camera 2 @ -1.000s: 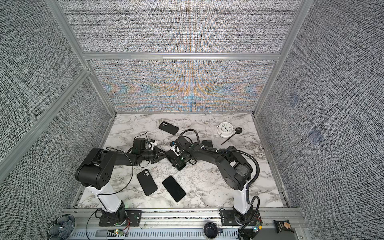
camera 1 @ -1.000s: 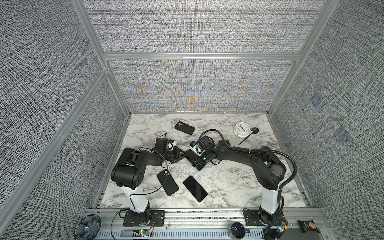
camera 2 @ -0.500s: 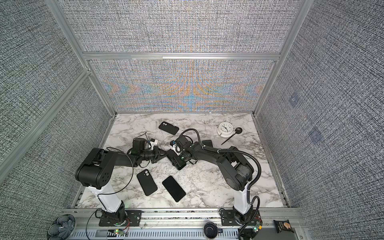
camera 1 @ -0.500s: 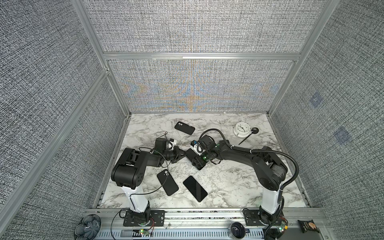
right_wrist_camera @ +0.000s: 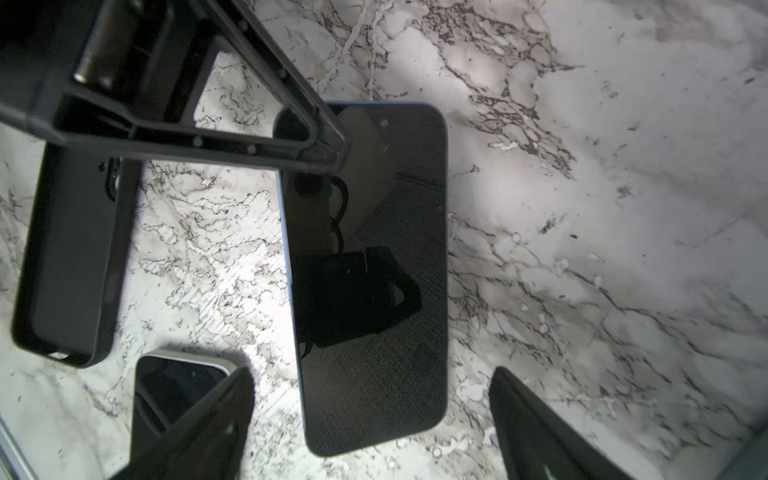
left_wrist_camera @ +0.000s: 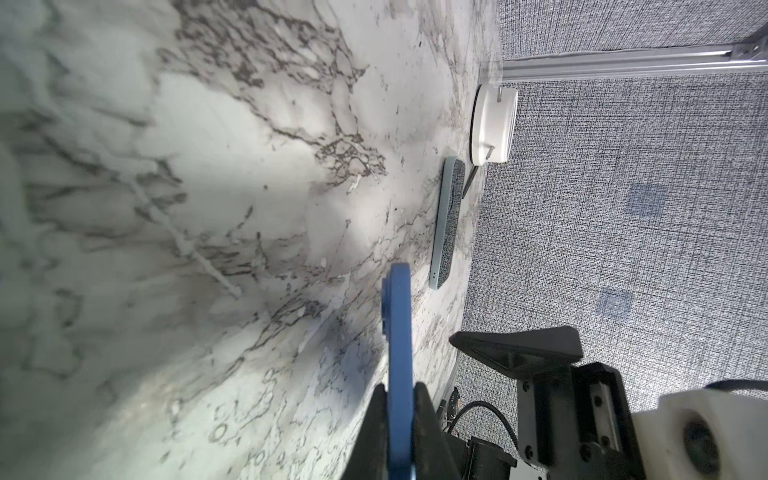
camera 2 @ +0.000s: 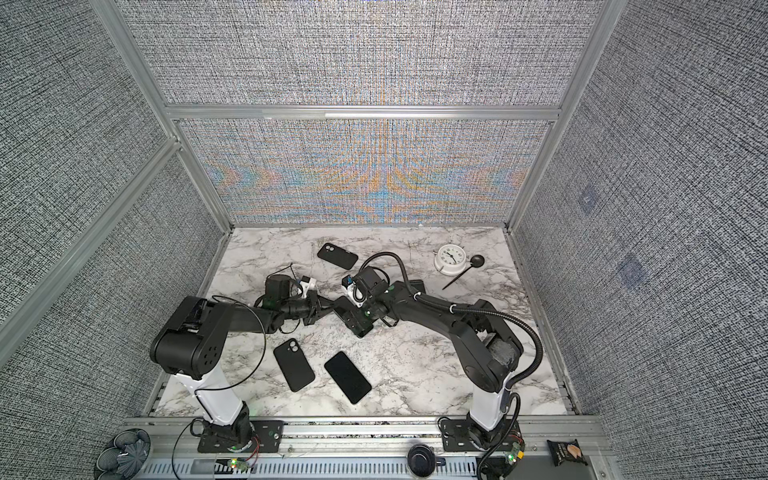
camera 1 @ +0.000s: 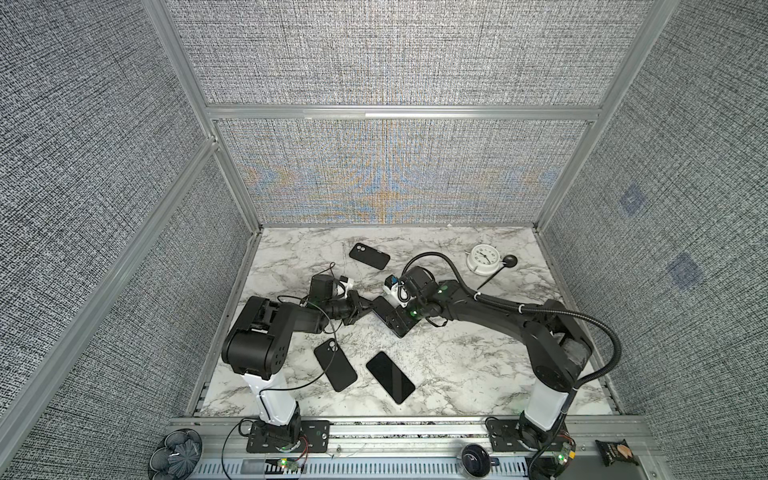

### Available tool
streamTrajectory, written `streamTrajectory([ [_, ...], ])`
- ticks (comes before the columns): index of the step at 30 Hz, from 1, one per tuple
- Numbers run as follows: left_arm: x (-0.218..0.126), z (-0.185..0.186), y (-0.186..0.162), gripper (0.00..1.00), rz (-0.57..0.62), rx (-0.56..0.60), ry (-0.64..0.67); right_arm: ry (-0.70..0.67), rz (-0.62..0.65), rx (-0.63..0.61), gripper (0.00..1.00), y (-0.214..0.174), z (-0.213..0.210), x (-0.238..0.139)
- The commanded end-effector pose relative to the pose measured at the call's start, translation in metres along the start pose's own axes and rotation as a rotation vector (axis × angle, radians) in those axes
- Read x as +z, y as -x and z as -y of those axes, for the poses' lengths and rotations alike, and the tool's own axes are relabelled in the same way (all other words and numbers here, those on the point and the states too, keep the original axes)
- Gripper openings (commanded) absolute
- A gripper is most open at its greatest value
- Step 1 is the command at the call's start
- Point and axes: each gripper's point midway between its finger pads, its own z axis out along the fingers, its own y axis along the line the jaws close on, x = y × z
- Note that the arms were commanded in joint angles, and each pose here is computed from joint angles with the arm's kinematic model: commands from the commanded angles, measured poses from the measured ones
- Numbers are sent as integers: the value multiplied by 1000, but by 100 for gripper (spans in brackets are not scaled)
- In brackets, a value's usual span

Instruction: Put the phone into the phone case

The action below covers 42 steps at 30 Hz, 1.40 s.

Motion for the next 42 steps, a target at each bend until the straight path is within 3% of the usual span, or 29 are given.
streamTrajectory([
  [1,-1,18,4,0,9,30,-64,-7,9,68,91,-1,-1,-18],
  [6,-4,37,10,0,36,32,-140,16,122,285,91,7,1,-49],
  [11,-8,61,20,0,75,39,-239,144,253,577,90,6,10,-68],
  [20,-13,78,31,0,149,33,-372,356,400,814,90,4,24,-78],
  [27,-6,89,29,0,161,25,-415,517,538,942,87,16,34,-82],
  [32,-2,102,26,0,152,36,-433,618,644,988,78,24,46,-86],
  [42,3,104,24,0,143,32,-438,651,719,1010,65,25,62,-82],
])
